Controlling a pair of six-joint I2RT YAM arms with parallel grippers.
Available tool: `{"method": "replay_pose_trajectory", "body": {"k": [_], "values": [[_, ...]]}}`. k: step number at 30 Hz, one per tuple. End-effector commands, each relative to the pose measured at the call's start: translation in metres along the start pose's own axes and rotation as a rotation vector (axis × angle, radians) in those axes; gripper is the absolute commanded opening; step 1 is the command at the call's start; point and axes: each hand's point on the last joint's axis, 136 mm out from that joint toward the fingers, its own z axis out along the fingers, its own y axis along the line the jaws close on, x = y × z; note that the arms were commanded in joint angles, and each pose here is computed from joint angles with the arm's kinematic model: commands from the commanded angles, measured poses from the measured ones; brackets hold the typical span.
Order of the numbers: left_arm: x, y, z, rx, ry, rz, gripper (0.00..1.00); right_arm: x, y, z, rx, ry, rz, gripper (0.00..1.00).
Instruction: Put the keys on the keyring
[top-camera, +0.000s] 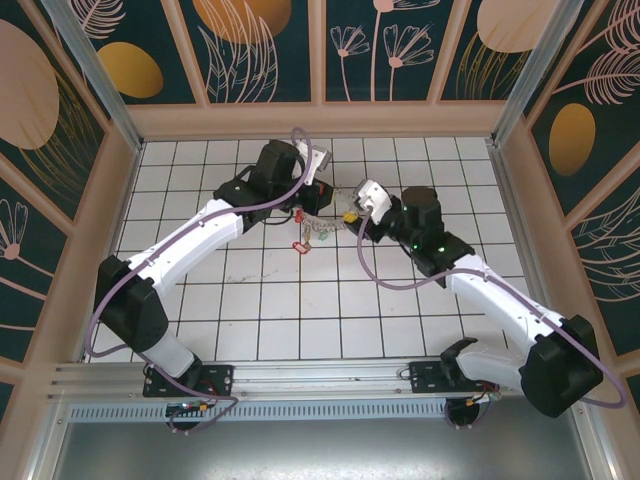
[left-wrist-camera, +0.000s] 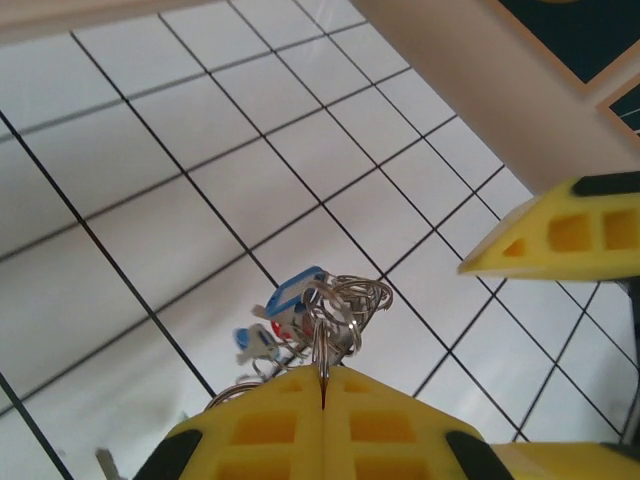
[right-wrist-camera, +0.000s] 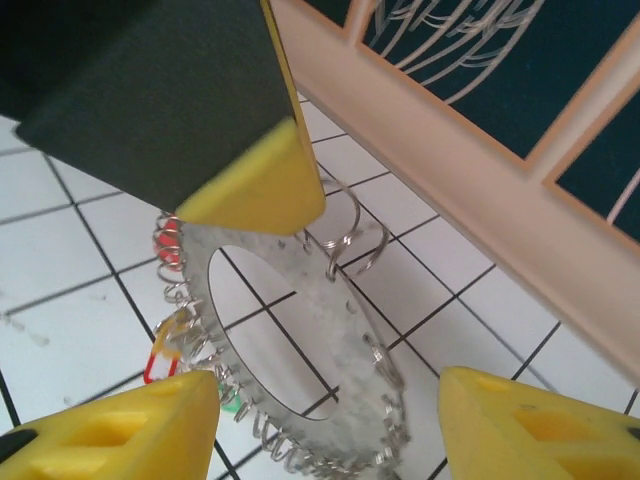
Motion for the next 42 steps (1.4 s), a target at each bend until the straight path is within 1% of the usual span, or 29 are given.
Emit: {"method": "replay_pose_trajectory", "body": {"k": [1, 3, 5, 7, 11, 13, 15, 17, 19, 21, 22, 25, 28, 30, 33, 37, 40, 42], "values": [[0.0, -0.013, -0.005, 0.062, 0.03, -0.088, 0.0, -0.003, 0.01, -0.009, -0.126, 0.013, -0.135, 0.6], [0.009, -0.015, -0.004, 0.08, 0.064, -0.128, 0.0, -0.002, 0.014, -0.008, -0.173, 0.015, -0.169, 0.6], [0.015, -0.018, -0.004, 0.097, 0.096, -0.165, 0.0, 0.0, 0.014, -0.004, -0.189, 0.022, -0.193, 0.6], [0.019, -0.02, -0.004, 0.109, 0.113, -0.185, 0.0, 0.004, 0.016, 0.0, -0.223, 0.036, -0.195, 0.6], [0.019, -0.023, -0.007, 0.125, 0.119, -0.195, 0.0, 0.016, 0.017, 0.013, -0.279, 0.089, -0.168, 0.6], [0.02, -0.025, -0.007, 0.136, 0.126, -0.198, 0.0, 0.022, 0.019, 0.018, -0.296, 0.112, -0.158, 0.57], [0.023, -0.029, -0.007, 0.153, 0.14, -0.206, 0.0, 0.024, 0.021, 0.02, -0.313, 0.113, -0.149, 0.5], [0.026, -0.029, -0.006, 0.161, 0.16, -0.22, 0.0, 0.021, 0.022, 0.02, -0.316, 0.098, -0.154, 0.37], [0.029, -0.03, -0.006, 0.164, 0.175, -0.237, 0.0, 0.02, 0.023, 0.019, -0.309, 0.082, -0.157, 0.28], [0.032, -0.032, -0.006, 0.176, 0.187, -0.249, 0.0, 0.019, 0.025, 0.019, -0.31, 0.069, -0.159, 0.25], [0.035, -0.033, -0.007, 0.182, 0.194, -0.255, 0.0, 0.018, 0.027, 0.02, -0.31, 0.065, -0.165, 0.17], [0.039, -0.033, -0.008, 0.184, 0.209, -0.263, 0.0, 0.02, 0.03, 0.025, -0.286, 0.064, -0.185, 0.0], [0.042, -0.03, -0.007, 0.166, 0.227, -0.273, 0.0, 0.018, 0.027, 0.031, -0.222, 0.069, -0.196, 0.0], [0.044, -0.028, -0.007, 0.155, 0.236, -0.279, 0.0, 0.017, 0.025, 0.031, -0.208, 0.064, -0.183, 0.0], [0.046, -0.025, -0.007, 0.133, 0.246, -0.28, 0.0, 0.015, 0.033, 0.031, -0.193, 0.051, -0.197, 0.0], [0.054, -0.015, -0.004, 0.072, 0.305, -0.261, 0.0, 0.011, 0.036, 0.024, -0.141, 0.022, -0.232, 0.0], [0.059, -0.018, -0.003, 0.096, 0.349, -0.237, 0.0, 0.012, 0.036, 0.019, -0.123, 0.016, -0.249, 0.0], [0.061, -0.021, -0.004, 0.119, 0.363, -0.185, 0.0, 0.013, 0.042, 0.015, -0.156, 0.011, -0.253, 0.01]]}}
